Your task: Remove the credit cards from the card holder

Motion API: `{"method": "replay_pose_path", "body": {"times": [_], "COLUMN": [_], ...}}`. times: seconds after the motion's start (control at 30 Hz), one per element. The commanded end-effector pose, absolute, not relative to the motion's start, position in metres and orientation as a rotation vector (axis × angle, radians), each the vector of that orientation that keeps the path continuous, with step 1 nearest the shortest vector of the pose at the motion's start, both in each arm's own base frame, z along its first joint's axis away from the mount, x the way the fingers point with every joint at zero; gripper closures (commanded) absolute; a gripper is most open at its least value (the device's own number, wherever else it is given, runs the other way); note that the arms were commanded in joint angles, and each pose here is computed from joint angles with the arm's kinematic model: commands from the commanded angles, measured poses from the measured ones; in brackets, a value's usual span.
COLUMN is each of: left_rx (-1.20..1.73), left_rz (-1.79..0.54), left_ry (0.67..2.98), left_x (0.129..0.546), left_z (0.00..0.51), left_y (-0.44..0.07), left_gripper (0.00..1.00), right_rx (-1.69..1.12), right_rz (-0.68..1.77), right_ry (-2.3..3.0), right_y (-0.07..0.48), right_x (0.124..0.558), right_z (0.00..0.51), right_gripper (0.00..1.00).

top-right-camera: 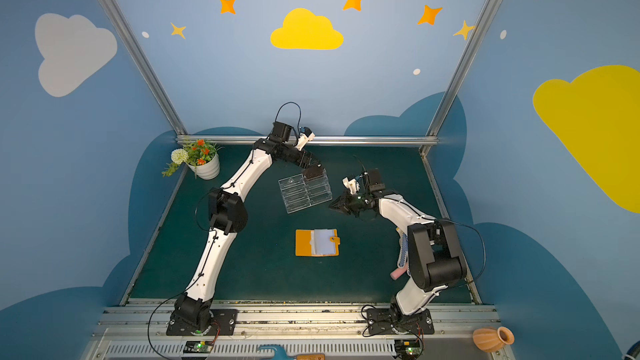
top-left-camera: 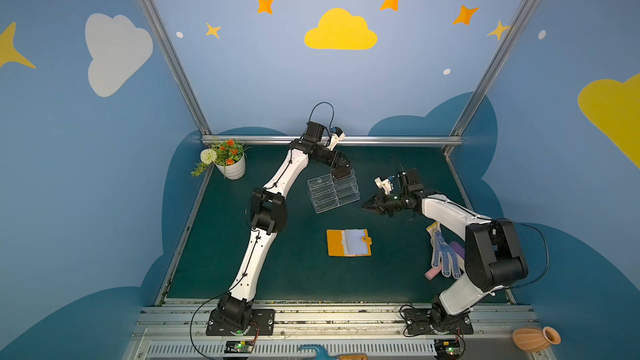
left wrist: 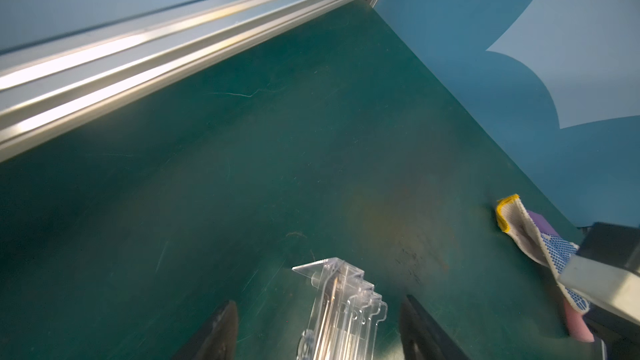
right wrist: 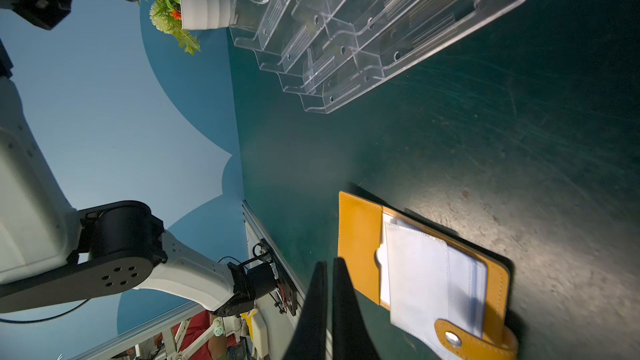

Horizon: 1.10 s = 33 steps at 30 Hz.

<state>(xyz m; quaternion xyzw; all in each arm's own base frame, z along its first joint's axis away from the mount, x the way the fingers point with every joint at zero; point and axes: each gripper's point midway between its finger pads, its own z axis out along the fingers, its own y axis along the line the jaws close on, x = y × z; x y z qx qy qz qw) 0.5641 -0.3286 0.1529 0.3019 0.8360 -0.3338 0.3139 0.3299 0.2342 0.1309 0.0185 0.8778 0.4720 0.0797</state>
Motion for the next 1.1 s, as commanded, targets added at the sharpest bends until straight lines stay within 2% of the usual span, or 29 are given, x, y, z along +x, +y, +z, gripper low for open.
{"method": "replay_pose_path", "body": {"times": [0.0,0.17,0.43,0.6,0.7,0.8,0.93,1.07], "left_rx": [0.795,0.798,0.817,0.834,0.834,0.83,0.824,0.822], "left_rz": [-0.878,-0.857,-0.84,-0.828,-0.821,-0.824,-0.83,-0.839], "left_ry": [2.211,2.221,2.222,2.237,2.241,2.231,2.212,2.205], "left_x": [0.563,0.564,0.564,0.562,0.562,0.563,0.564,0.564], "left_z": [0.152,0.143,0.135,0.127,0.125,0.129,0.137,0.145], "left_y": [-0.334,-0.336,-0.341,-0.343,-0.342,-0.342,-0.342,-0.338], "left_gripper": [0.27,0.29,0.4,0.43,0.53,0.66,0.69,0.81], "right_rx": [0.057,0.058,0.055,0.059,0.059,0.06,0.059,0.062], "right_rz": [1.429,1.436,1.451,1.451,1.447,1.445,1.445,1.44], "right_ry": [2.638,2.638,2.631,2.631,2.63,2.628,2.628,2.633], "right_y": [0.234,0.233,0.235,0.234,0.233,0.233,0.233,0.232], "right_x": [0.326,0.325,0.326,0.325,0.325,0.326,0.326,0.324], "right_z": [0.125,0.125,0.127,0.127,0.128,0.129,0.129,0.126], "right_gripper": [1.0,1.0,1.0,1.0,1.0,1.0,1.0,1.0]}}
